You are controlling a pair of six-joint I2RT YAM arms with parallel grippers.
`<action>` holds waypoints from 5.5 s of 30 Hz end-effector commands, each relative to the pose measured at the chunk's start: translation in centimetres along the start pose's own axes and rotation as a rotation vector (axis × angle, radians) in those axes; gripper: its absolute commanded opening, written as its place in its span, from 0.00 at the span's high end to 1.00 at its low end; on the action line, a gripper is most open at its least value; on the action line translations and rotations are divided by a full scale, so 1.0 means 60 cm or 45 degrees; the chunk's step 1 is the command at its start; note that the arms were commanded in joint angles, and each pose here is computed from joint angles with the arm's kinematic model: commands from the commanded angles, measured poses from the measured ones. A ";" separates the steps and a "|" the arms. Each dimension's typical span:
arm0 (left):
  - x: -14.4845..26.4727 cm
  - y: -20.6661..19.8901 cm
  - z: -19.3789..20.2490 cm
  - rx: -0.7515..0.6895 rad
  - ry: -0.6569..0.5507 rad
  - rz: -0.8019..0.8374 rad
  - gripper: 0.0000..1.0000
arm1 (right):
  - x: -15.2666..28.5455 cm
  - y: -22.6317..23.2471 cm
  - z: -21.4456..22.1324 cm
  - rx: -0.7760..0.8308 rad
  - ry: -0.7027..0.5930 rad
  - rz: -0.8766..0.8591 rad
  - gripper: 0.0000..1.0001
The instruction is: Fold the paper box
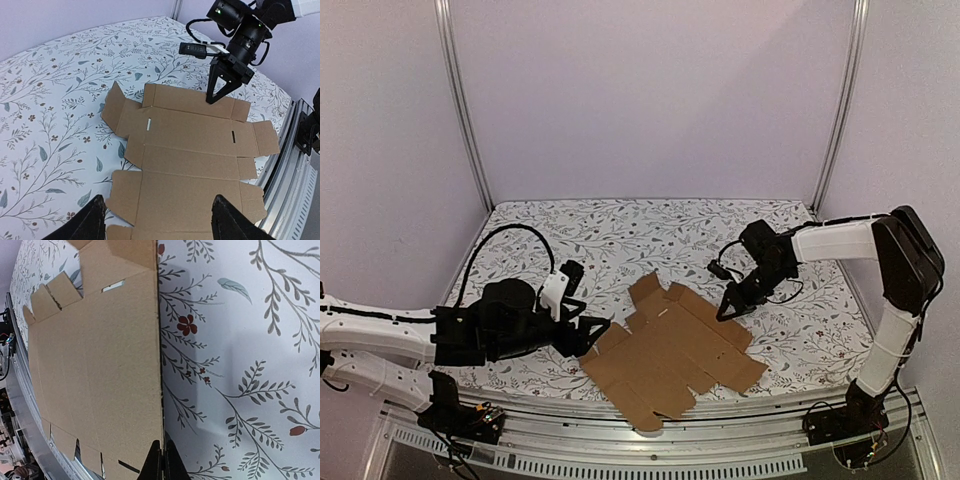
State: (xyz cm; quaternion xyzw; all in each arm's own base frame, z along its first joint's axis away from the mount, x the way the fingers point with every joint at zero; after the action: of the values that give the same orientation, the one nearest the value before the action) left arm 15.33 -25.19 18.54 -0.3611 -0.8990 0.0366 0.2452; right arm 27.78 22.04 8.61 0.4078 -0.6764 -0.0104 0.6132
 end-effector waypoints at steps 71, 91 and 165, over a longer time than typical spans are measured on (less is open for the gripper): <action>-0.149 0.078 0.054 0.290 0.153 0.482 0.64 | 0.015 0.291 0.006 1.693 -0.203 1.497 1.00; -0.170 0.017 0.074 0.162 0.226 0.482 0.64 | 0.017 0.293 0.009 1.680 -0.214 1.505 1.00; -0.111 -0.008 0.057 -0.126 0.017 -0.015 0.51 | -0.051 0.304 0.103 1.602 -0.167 1.593 1.00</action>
State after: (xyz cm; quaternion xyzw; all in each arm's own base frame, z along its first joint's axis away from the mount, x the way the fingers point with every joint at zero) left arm 17.49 -29.62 12.15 -0.3731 -0.8953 0.0015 0.2433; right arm 13.57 32.81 15.24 0.1982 -0.7059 0.6691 0.1216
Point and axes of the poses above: each gripper's point midway between its finger pads, its own x axis back along the fingers, its own y axis along the line the jaws close on, z = x × y, the point moved 6 cm from there along x, back along the fingers, and after that the axes turned 3 degrees about x, right-handed, at the moved point
